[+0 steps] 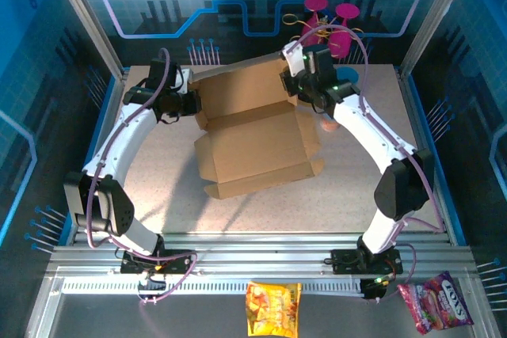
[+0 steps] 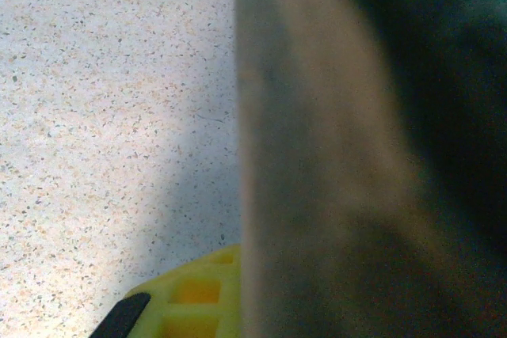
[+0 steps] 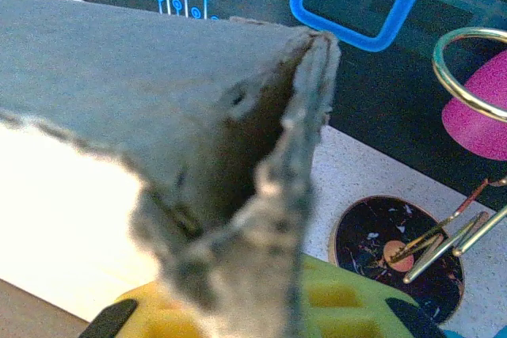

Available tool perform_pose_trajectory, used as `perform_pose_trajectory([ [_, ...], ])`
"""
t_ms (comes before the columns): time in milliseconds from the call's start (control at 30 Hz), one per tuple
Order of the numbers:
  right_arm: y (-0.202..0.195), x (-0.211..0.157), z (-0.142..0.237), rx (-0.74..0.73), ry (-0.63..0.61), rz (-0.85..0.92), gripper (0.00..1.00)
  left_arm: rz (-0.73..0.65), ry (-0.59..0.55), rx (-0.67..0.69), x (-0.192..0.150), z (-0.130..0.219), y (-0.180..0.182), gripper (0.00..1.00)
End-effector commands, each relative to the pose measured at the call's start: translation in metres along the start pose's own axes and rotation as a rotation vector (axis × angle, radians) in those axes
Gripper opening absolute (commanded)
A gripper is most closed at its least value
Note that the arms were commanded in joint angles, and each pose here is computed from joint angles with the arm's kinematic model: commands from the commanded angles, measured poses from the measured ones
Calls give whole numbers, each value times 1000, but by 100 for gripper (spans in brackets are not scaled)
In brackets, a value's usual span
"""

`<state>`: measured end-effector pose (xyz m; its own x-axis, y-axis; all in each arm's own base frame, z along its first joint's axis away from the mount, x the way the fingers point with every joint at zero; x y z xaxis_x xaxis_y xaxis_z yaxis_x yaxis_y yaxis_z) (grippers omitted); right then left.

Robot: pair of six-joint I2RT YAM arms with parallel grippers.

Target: Fold the paper box

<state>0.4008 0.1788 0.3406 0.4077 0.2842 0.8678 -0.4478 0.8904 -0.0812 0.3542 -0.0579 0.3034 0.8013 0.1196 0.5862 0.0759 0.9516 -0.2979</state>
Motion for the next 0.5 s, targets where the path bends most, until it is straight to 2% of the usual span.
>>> perform_pose_trajectory([
  [0, -1, 6, -1, -69, 32, -6, 14, 6, -14, -26, 6, 12, -6, 0],
  [100, -1, 6, -3, -107, 66, -9, 7, 27, -8, -8, 8, 12, -7, 0],
  [333, 0, 5, -6, -237, 148, -22, 0, 62, 39, 59, 14, 11, -16, 0],
  [467, 1, 4, -13, -345, 219, -24, 0, 97, 77, 107, 16, 8, -17, 0],
])
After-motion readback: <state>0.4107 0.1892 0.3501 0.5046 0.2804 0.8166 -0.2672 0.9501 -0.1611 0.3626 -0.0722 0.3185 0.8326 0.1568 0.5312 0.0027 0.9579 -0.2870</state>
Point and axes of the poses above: each hand's point on the last joint's axis, 136 mm out from that joint toward the fingers, its own z axis back along the fingers, its own y axis along the line the jaws close on, x = y × z, the point moved 10 cm from there along z, back along the fingers, and after that the axes turned 3 degrees about -z, right-handed, at the moved point
